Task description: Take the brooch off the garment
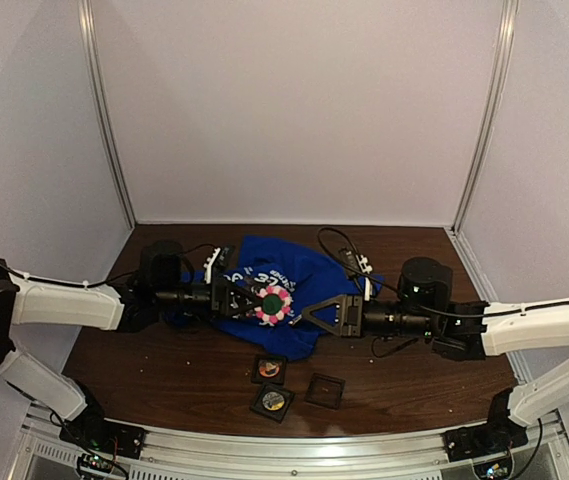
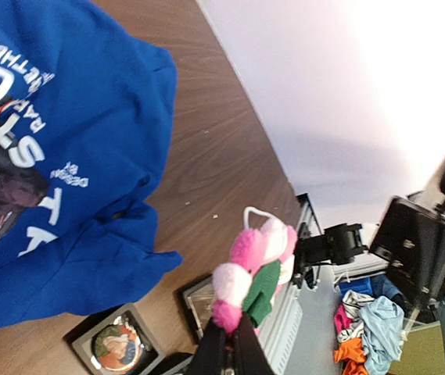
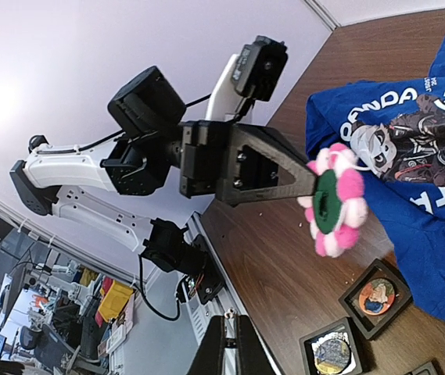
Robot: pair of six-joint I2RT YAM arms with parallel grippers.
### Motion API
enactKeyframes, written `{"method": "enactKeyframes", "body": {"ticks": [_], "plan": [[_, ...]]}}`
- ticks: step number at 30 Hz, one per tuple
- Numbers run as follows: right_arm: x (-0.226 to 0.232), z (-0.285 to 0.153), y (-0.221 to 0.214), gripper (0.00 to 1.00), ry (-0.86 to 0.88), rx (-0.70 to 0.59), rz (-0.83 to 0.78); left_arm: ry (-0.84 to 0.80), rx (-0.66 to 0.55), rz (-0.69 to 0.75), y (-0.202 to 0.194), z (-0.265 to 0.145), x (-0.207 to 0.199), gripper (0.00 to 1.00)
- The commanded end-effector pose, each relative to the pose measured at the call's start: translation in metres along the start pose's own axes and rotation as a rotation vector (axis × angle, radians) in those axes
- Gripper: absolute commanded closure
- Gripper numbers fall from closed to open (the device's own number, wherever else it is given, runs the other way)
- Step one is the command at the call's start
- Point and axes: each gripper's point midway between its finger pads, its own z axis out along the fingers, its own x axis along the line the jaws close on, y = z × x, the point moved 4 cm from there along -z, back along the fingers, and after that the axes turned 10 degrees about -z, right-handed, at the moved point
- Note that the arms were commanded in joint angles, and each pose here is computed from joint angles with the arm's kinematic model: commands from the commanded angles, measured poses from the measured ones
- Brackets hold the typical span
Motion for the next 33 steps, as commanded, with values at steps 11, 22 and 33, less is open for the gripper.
{"method": "enactKeyframes", "body": {"ticks": [11, 22, 33], "plan": [[0.002, 0.004, 0.016, 1.00, -0.029, -0.075, 0.020, -0.233, 0.062, 0.133, -0.017, -0.014, -0.067, 1.00], [0.004, 0.000, 0.017, 1.00, -0.021, -0.072, 0.008, -0.032, -0.005, 0.113, -0.010, -0.011, -0.051, 1.00], [-0.002, 0.001, 0.023, 1.00, -0.092, -0.092, -0.015, -0.109, 0.065, 0.158, -0.024, -0.004, -0.080, 1.00]]}}
